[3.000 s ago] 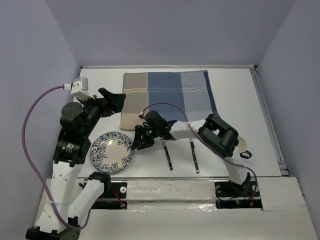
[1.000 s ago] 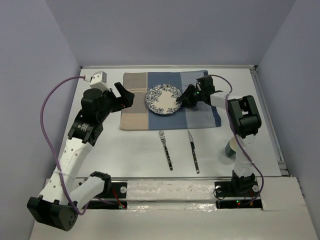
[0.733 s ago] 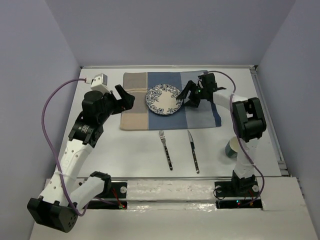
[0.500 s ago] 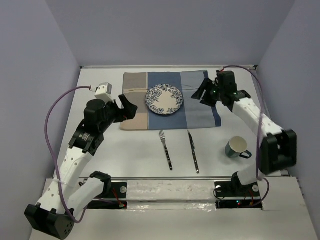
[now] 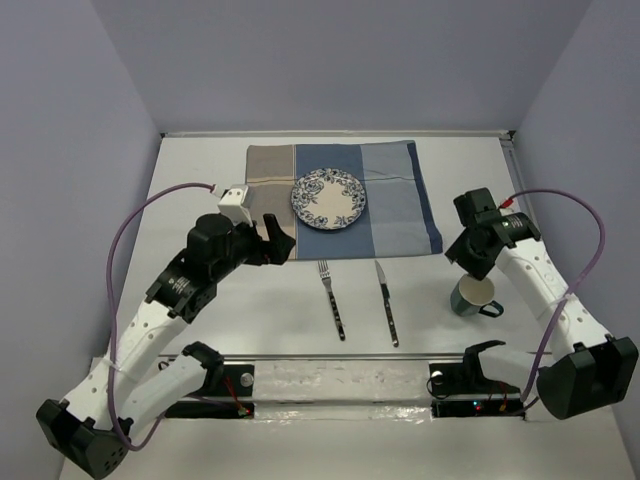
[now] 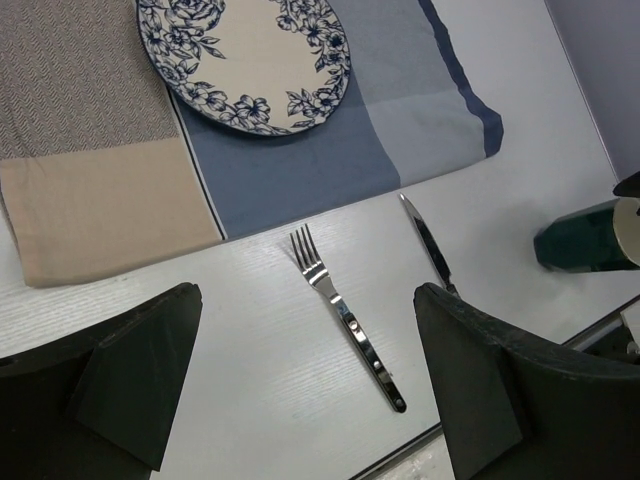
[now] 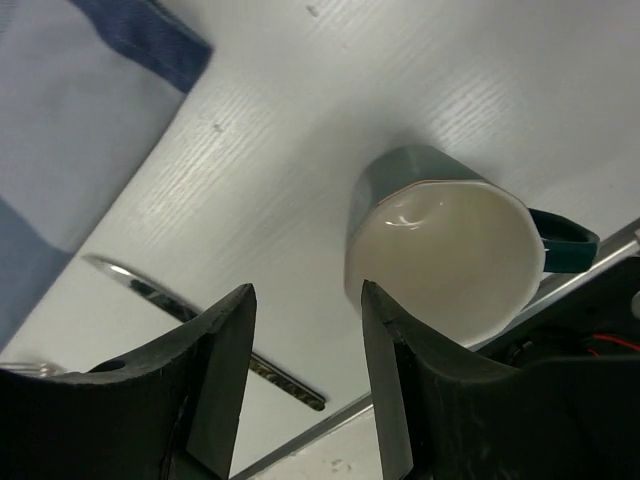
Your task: Set the dinner table for one person
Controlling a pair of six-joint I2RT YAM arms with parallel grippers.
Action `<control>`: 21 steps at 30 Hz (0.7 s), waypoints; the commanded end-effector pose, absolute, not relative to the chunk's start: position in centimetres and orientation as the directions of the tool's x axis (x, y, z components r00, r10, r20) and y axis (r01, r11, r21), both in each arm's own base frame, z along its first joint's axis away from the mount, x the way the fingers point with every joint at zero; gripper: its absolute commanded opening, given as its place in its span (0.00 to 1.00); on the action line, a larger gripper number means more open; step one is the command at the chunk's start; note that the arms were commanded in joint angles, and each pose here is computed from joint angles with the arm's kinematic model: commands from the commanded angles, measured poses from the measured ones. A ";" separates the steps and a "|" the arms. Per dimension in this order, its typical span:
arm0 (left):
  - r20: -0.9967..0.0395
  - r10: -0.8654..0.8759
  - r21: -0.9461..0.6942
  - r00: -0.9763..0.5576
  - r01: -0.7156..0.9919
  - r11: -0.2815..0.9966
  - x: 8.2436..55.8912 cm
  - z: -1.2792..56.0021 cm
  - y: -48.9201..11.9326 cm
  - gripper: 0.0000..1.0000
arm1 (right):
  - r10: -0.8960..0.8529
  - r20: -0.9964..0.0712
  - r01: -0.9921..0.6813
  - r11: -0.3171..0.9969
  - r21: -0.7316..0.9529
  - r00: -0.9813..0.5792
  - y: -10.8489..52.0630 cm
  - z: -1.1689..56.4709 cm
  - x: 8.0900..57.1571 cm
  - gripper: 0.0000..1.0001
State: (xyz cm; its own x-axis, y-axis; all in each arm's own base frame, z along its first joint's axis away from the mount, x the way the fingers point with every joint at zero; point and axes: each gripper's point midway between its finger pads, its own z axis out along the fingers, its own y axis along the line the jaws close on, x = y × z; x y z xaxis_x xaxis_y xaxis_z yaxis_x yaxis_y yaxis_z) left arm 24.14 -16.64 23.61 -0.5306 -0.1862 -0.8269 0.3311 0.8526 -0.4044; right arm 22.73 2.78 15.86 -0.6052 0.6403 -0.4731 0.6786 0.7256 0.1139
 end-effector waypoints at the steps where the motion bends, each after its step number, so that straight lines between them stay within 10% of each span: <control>1: -0.864 -0.218 -0.413 -0.454 0.393 0.821 24.0 27.0 -17.3 0.99 | 0.667 -0.488 0.754 0.657 0.028 -0.563 0.9 14.4 21.6 0.53; 9: -0.869 -0.223 -0.409 -0.441 0.389 0.825 23.8 27.7 -17.0 0.99 | 0.669 -0.441 0.751 0.660 -0.018 -0.599 1.2 10.8 21.7 0.50; 14: -0.875 -0.226 -0.402 -0.428 0.381 0.833 24.0 28.3 -16.7 0.99 | 0.614 -0.498 0.728 0.684 -0.051 -0.612 0.1 11.3 22.5 0.00; 21: -0.865 -0.281 -0.443 -0.415 0.369 0.817 24.6 29.2 -17.1 0.99 | 0.282 -0.701 0.494 0.862 -0.114 -0.655 -0.3 22.9 33.4 0.00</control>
